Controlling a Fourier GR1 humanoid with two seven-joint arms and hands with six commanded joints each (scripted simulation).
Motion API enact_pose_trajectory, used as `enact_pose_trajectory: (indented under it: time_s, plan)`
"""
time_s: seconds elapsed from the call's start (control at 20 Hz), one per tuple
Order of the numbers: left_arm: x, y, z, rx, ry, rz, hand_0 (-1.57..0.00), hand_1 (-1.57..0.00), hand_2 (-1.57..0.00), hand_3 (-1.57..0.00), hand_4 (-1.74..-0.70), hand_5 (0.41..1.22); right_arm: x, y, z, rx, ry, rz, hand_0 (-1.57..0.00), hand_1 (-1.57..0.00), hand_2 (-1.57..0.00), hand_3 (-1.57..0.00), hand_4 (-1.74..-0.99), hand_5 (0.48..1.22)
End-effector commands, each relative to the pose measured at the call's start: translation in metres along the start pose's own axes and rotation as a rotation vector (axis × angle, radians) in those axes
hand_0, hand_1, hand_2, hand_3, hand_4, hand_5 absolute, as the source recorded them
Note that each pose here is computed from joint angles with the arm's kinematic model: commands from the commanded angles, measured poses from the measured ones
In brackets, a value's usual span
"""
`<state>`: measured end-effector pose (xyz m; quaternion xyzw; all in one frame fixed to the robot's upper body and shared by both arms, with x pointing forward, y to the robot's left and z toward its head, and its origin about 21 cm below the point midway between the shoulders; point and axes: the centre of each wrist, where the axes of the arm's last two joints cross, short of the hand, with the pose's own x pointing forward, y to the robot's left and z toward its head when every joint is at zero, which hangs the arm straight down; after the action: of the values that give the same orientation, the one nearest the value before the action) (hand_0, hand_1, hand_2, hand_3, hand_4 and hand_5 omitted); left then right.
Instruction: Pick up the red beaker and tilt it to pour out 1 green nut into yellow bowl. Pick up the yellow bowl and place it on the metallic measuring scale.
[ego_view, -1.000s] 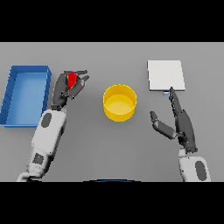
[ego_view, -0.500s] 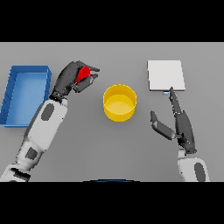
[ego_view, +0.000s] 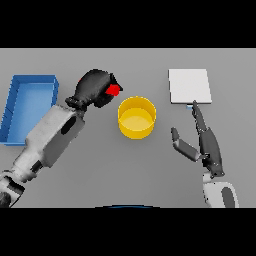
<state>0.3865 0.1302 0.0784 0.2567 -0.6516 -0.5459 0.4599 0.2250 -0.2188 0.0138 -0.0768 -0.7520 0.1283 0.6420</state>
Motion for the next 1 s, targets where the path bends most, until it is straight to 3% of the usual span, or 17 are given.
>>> enact_pose_trajectory:
  time_s: [0.0,0.15,0.3,0.65,0.95]
  plan:
    - [0.000,0.004,-0.003,-0.016,-0.013,-0.070,-1.57,-1.57,-1.57,-1.57,-1.74,1.166,-0.001,-0.002,0.000,0.001,0.004,-0.005,0.00,0.00,0.00,0.00,-1.269,0.722]
    - [0.008,0.012,-0.015,-0.094,-0.062,-0.264,-1.57,-1.57,-1.57,-1.57,-1.74,1.193,0.001,-0.002,-0.001,-0.004,-0.014,-0.008,0.00,0.00,0.00,0.00,-1.264,0.717]
    - [0.021,0.017,-0.028,-0.185,-0.104,-0.442,-1.57,-1.57,-1.57,-1.57,-1.61,1.206,-0.001,-0.003,-0.005,-0.011,-0.005,-0.017,0.00,0.00,0.00,0.00,-1.258,0.697]
    - [0.052,0.016,-0.049,-0.375,-0.177,-0.741,-1.57,-1.57,-1.57,-1.57,-1.71,1.218,0.000,0.003,-0.002,-0.037,-0.012,-0.024,0.00,0.00,0.00,0.00,-1.198,0.650]
    - [0.067,0.016,-0.058,-0.427,-0.199,-1.012,-1.57,-1.57,-1.57,-1.57,-1.73,1.220,-0.003,0.001,0.000,-0.041,0.001,0.005,0.00,0.00,0.00,0.00,-1.183,0.643]
